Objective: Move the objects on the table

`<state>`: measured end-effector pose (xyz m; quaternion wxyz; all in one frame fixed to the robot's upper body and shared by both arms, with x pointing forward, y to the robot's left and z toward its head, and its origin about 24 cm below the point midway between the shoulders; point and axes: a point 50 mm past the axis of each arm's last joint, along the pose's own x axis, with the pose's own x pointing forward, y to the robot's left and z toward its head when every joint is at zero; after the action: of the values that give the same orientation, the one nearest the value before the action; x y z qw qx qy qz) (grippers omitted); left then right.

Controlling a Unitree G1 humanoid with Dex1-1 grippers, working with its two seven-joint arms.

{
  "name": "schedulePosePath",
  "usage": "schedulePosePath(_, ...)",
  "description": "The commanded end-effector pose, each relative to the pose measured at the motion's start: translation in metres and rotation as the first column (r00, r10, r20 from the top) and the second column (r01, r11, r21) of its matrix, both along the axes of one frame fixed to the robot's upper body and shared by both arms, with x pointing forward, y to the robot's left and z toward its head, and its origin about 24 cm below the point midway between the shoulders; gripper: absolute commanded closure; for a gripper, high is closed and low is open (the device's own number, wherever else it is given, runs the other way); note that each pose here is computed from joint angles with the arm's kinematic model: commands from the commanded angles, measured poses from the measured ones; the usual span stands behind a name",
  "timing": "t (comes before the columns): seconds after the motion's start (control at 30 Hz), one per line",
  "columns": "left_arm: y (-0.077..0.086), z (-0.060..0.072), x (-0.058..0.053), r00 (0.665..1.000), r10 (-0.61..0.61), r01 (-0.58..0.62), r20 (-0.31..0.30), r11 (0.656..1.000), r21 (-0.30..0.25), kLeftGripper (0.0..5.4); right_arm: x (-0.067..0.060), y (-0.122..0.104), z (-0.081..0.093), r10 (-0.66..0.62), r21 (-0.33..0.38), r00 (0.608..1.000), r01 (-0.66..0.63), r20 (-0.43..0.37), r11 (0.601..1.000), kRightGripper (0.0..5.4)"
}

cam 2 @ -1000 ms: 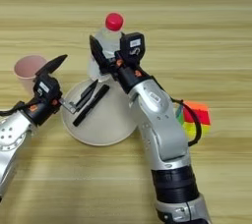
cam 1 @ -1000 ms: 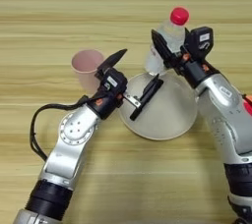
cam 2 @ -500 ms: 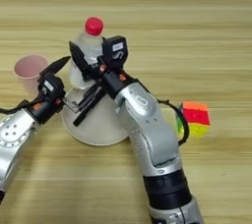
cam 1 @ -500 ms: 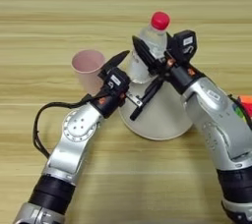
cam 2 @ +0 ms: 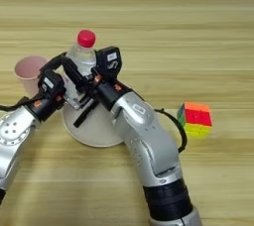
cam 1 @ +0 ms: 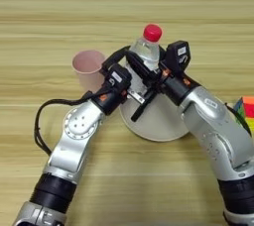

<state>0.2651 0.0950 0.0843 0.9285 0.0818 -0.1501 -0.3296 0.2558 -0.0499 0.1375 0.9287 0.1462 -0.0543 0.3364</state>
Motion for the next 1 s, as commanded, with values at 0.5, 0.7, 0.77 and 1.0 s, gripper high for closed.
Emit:
schedulePosePath(0.5, 0.005, -0.006, 0.007, 0.999, 0.024, -0.022, -0.047, 0.999, 0.025, 0.0, -0.002, 0.008, 0.015, 0.022, 0.024, 0.998, -0.023, 0.052, 0.999, 2.26)
schedulePosePath(0.7, 0.002, -0.013, 0.007, 0.997, 0.014, -0.012, -0.07, 0.999, 0.034, 0.24, -0.003, 0.01, 0.022, 0.026, 0.029, 0.997, -0.028, 0.078, 0.999, 2.26)
schedulePosePath(0.77, 0.001, -0.014, 0.007, 0.997, 0.01, -0.007, -0.074, 0.999, 0.034, 0.45, -0.002, 0.011, 0.024, 0.026, 0.03, 0.996, -0.028, 0.085, 0.999, 2.26)
schedulePosePath(1.0, 0.0, -0.015, 0.007, 0.997, 0.003, -0.002, -0.073, 1.0, 0.025, 1.14, -0.002, 0.012, 0.025, 0.03, 0.029, 0.996, -0.033, 0.088, 0.999, 2.26)
